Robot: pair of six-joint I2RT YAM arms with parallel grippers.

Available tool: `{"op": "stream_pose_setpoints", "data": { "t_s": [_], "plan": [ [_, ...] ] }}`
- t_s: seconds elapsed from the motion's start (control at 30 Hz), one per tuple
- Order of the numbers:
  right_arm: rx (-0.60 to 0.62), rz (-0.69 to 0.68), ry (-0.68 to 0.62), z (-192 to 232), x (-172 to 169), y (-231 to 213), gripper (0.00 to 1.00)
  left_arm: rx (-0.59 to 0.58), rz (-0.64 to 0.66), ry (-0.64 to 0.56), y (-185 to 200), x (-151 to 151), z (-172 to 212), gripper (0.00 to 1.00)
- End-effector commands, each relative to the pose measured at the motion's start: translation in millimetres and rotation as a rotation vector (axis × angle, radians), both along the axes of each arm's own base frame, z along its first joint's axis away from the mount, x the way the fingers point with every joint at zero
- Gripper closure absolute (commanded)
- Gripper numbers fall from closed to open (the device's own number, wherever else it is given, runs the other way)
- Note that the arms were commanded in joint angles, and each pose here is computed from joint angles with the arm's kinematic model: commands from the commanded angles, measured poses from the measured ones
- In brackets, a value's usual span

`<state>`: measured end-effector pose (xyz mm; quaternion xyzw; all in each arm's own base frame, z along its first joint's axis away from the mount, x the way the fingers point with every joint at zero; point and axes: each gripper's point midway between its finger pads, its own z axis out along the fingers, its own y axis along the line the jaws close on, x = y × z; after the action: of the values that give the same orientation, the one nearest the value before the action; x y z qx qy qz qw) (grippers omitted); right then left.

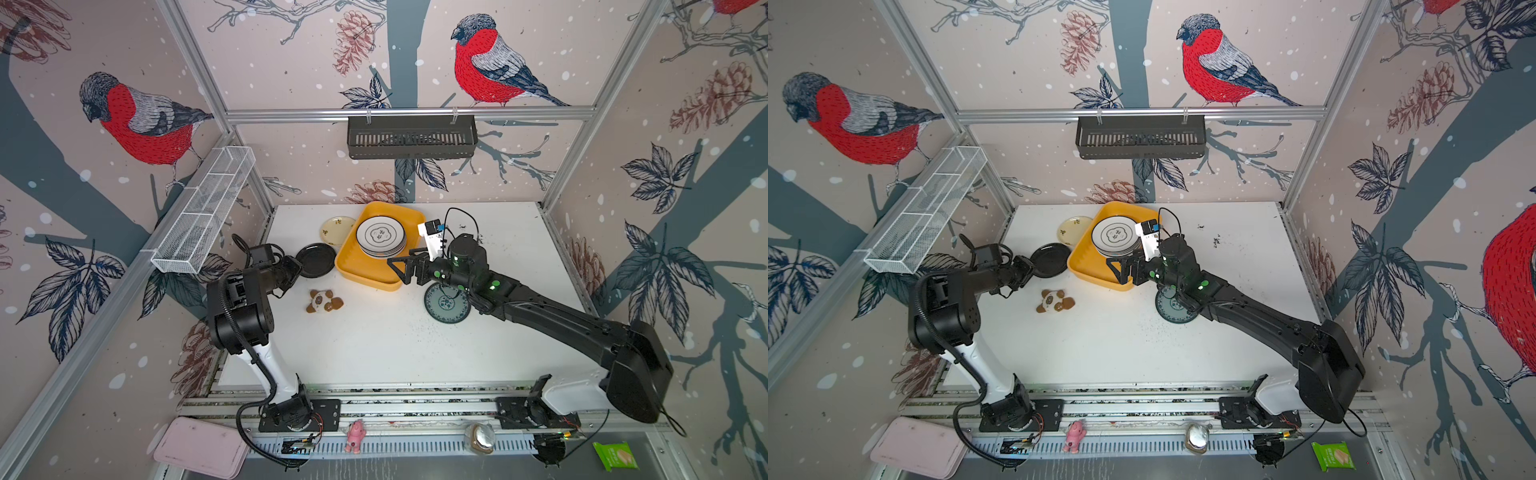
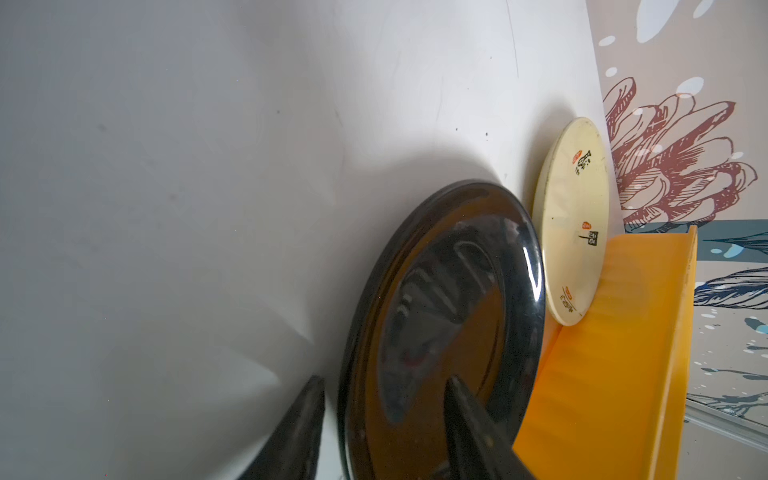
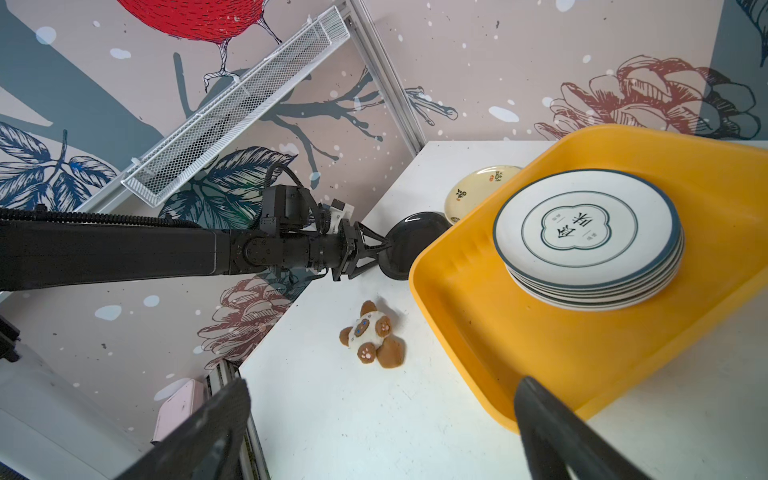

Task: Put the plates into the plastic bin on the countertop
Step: 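Grasp the black plate rim with the left gripper and lift it upright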

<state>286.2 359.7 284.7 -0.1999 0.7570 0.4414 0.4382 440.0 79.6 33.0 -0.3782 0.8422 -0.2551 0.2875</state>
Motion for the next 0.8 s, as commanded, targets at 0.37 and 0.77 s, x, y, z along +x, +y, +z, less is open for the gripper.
{"op": "stream_pose_setpoints", "data": {
  "t_s": [0.37, 0.77],
  "plan": [
    [0.034, -0.104, -0.005, 7, 7, -23, 0.0, 0.018, 0.095, 0.037, 10, -12, -2, 0.93],
    [0.052, -0.143, -0.007, 6, 7, -41, 0.0, 0.026, 0.144, -0.116, 10, -15, 69, 1.0]
  ]
}}
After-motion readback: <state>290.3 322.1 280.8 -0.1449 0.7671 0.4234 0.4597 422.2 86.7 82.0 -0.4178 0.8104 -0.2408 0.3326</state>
